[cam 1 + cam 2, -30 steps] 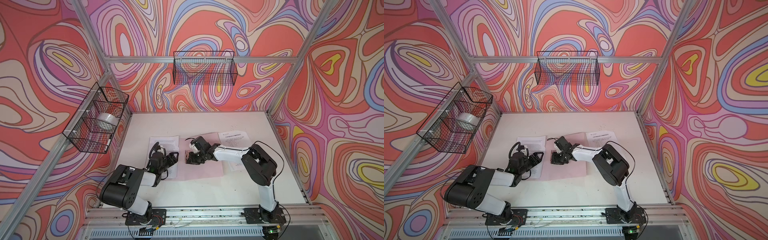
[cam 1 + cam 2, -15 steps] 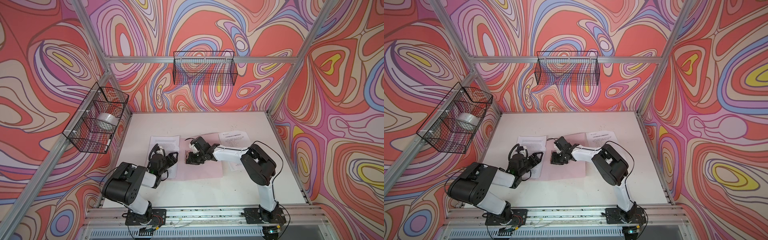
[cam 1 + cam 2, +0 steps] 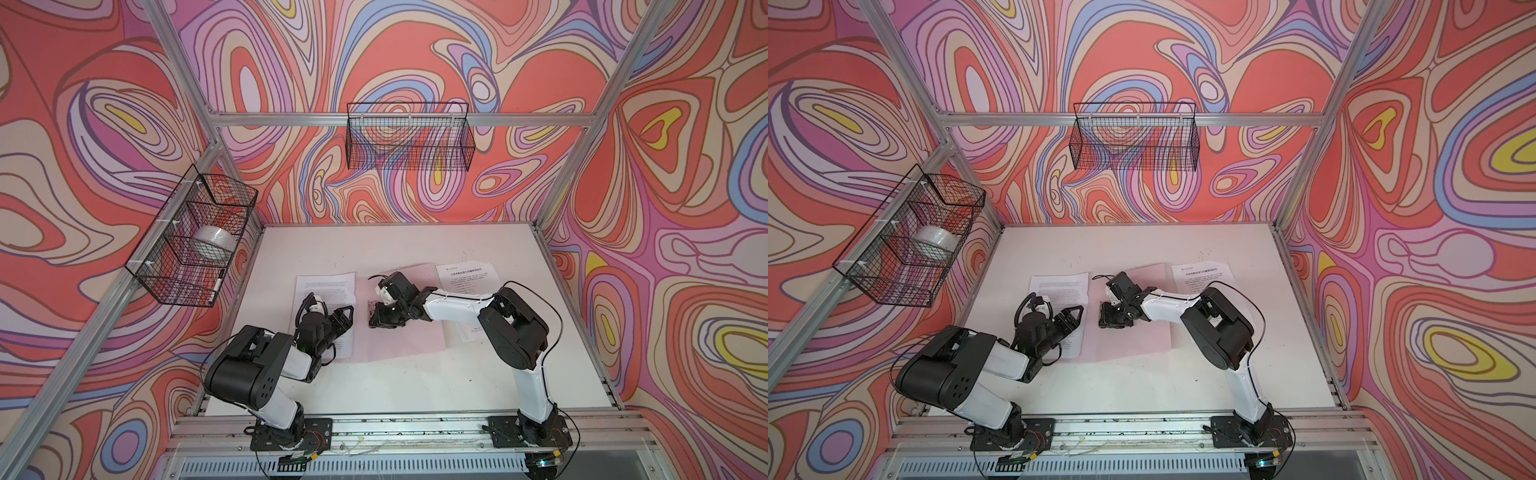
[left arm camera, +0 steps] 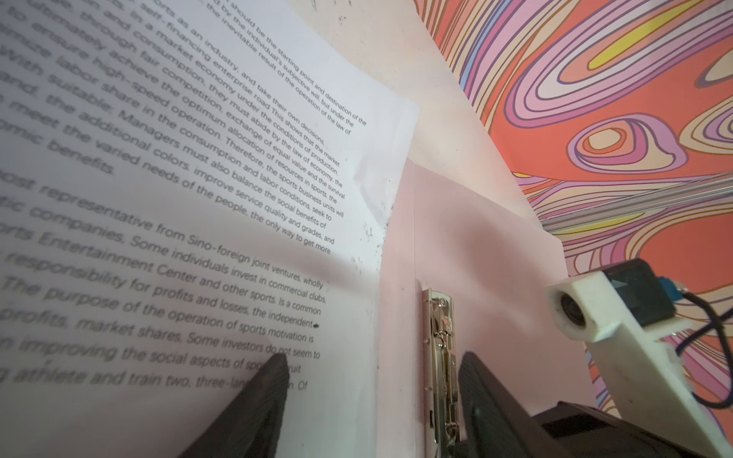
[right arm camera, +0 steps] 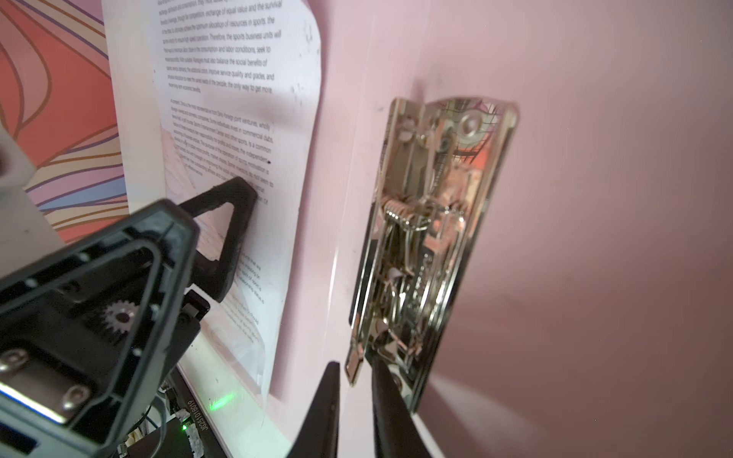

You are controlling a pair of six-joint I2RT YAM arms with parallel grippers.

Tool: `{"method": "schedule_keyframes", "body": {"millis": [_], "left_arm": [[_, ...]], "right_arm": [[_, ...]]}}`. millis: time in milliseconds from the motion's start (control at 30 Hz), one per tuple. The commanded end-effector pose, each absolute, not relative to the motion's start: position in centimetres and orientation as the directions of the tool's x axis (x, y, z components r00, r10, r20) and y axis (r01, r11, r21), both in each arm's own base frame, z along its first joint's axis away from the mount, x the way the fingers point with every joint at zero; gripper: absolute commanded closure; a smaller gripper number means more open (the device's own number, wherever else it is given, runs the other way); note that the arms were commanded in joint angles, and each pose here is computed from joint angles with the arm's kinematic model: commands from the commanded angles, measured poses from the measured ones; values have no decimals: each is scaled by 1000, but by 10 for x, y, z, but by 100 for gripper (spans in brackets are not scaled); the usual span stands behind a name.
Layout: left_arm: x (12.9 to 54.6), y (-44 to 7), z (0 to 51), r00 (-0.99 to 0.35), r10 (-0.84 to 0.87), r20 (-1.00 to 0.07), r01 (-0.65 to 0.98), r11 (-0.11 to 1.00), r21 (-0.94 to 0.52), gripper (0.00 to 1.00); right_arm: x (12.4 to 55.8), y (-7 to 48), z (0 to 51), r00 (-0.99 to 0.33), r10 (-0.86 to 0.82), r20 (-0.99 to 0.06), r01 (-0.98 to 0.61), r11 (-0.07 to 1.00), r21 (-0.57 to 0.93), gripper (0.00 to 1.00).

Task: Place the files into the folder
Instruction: 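Press the sheets flat with the left gripper while the right gripper holds at the clip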

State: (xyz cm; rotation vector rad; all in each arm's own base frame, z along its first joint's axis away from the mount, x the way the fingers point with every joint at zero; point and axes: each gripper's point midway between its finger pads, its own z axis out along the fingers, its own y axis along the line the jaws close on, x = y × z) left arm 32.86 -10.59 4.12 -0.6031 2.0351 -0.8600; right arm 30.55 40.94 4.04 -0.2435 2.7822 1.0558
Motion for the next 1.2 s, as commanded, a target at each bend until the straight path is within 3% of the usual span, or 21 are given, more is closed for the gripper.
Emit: {"method": "schedule_keyframes", "body": {"millis": [0, 533, 600, 1167], "left_arm": [[304, -95, -2, -598, -675, -432, -254, 671, -696, 31], [302, -96, -10, -589, -696, -410, -263, 645, -717, 33], [302, -95, -10, -581, -701, -413, -261, 642, -721, 33], [298, -91, -21, -564, -720, -405, -285, 630, -723, 34]], "right_arm": [[307, 414, 35, -976, -98, -192, -201, 736, 646, 83], [305, 407, 16, -981, -111, -161, -187, 778, 599, 91], [305, 404, 12, -981, -114, -155, -184, 791, 583, 97], [298, 347, -50, -984, -167, -69, -179, 947, 266, 100]]}}
